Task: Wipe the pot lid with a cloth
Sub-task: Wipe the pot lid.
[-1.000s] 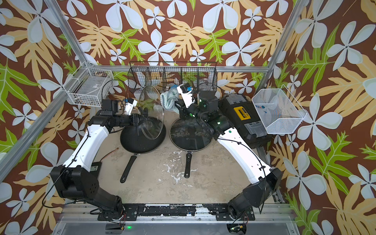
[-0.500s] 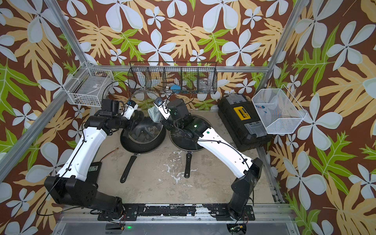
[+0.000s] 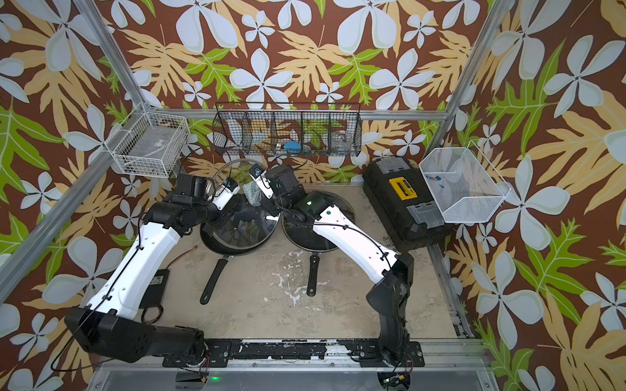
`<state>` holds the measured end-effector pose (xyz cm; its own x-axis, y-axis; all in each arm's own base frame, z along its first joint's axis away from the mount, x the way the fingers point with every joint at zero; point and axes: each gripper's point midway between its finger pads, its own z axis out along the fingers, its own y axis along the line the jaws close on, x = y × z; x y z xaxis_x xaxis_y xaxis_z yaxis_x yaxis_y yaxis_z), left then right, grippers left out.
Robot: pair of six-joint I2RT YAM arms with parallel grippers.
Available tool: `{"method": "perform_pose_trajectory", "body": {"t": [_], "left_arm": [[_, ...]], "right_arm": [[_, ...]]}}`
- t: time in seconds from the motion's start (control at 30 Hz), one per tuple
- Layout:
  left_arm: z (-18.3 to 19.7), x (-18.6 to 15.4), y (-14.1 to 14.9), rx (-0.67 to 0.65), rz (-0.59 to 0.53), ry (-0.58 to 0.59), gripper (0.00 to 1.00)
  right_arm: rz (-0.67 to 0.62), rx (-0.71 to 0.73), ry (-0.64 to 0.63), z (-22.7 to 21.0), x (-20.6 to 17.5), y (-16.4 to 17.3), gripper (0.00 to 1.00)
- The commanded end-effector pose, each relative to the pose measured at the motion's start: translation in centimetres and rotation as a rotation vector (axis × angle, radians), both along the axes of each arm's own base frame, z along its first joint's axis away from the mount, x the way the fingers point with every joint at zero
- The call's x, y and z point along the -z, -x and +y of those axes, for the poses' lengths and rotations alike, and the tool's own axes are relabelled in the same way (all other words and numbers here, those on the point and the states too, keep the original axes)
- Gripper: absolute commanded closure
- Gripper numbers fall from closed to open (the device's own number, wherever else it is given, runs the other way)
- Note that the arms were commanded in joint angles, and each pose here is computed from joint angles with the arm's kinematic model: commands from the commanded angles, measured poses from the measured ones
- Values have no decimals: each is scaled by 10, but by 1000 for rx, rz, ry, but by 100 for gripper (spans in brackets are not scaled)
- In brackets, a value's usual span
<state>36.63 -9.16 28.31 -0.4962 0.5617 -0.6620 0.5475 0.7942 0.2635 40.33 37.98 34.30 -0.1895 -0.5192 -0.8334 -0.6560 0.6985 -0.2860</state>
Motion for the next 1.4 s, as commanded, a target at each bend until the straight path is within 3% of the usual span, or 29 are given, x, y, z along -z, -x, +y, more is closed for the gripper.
{"method": "perform_pose_trajectory", "body": {"t": [0.0, 0.37, 0.53, 0.7, 0.87, 1.2, 1.37], "left_arm": [[-20, -30, -5, 128, -151, 7, 100], [-28, -18, 14, 274, -175, -116, 100], [-23, -18, 4, 230, -192, -137, 100], [-21, -18, -6, 144, -189, -82, 100], [-24, -22, -14, 42, -151, 44, 100], [-35, -37, -42, -62, -74, 178, 100], [-45, -46, -46, -57, -57, 242, 100]], "right_arm": [[23, -11, -2, 2, 4, -7, 100], [-68, -140, 38, 29, 16, -35, 100], [-52, -158, 53, 26, 19, -27, 100], [-80, -95, 81, -7, 19, -13, 100], [-14, -115, 25, -22, 29, 18, 100], [11, -220, 15, 10, 47, 80, 100], [40, -263, 4, 31, 63, 89, 100]]}}
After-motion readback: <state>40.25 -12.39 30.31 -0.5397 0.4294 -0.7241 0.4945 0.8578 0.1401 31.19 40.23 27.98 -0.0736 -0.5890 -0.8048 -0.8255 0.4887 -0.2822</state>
